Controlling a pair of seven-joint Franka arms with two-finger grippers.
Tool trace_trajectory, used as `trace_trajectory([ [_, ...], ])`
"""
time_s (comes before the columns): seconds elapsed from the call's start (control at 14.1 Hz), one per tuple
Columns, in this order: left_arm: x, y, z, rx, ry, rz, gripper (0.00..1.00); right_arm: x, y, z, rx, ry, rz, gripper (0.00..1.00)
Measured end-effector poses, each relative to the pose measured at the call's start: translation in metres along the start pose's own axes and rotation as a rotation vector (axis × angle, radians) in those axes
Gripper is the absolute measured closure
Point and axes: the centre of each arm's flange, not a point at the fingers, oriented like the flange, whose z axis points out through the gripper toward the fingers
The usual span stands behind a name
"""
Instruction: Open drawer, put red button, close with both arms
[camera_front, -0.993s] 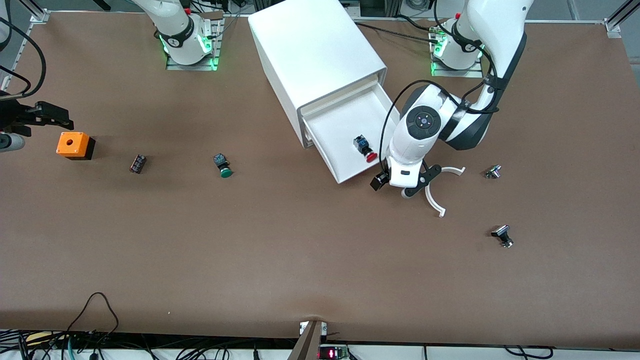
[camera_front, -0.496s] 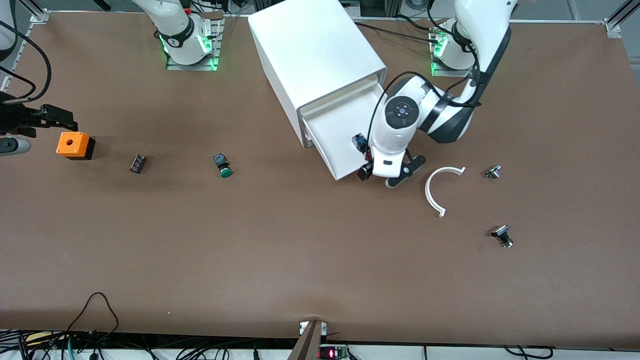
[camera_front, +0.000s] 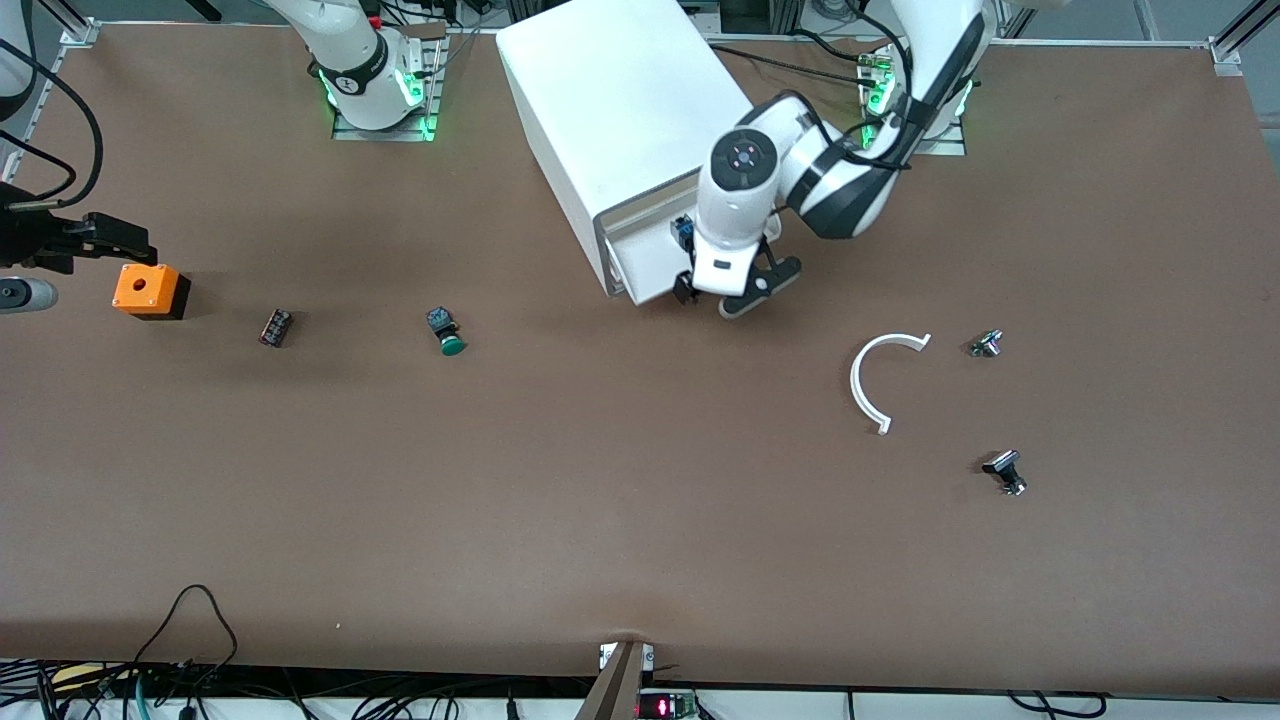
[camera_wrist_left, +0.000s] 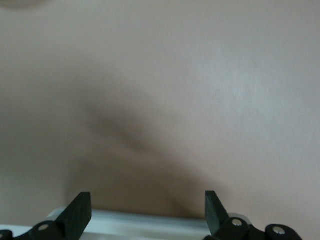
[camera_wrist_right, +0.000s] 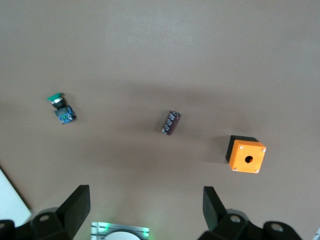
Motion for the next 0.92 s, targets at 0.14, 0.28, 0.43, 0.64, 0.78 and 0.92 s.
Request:
trace_trajectory([
  [0.14,-0.025,0.0,-0.007,0.011,-0.015,0.014,0.0,-0.001,-0.001,-0.004,0.002,0.009,0.054,0.0],
  [0.28,-0.048,0.0,-0.013,0.022,-0.03,0.035,0.0,-0.001,0.001,-0.008,0.002,0.017,0.083,0.0],
  [0.43,-0.06,-0.001,-0.015,0.025,-0.046,0.042,0.0,-0.002,0.004,-0.011,0.002,0.023,0.123,0.0],
  [0.64,-0.059,-0.003,-0.014,0.028,-0.064,0.027,0.0,-0.003,0.005,-0.016,0.002,0.035,0.151,0.0],
  [0.78,-0.051,-0.004,-0.015,0.03,-0.066,0.026,0.0,-0.003,0.007,-0.018,0.002,0.039,0.182,0.0],
  [0.92,-0.013,-0.011,-0.023,0.02,-0.063,0.058,0.0,-0.005,0.016,-0.02,0.025,0.044,0.254,0.0],
])
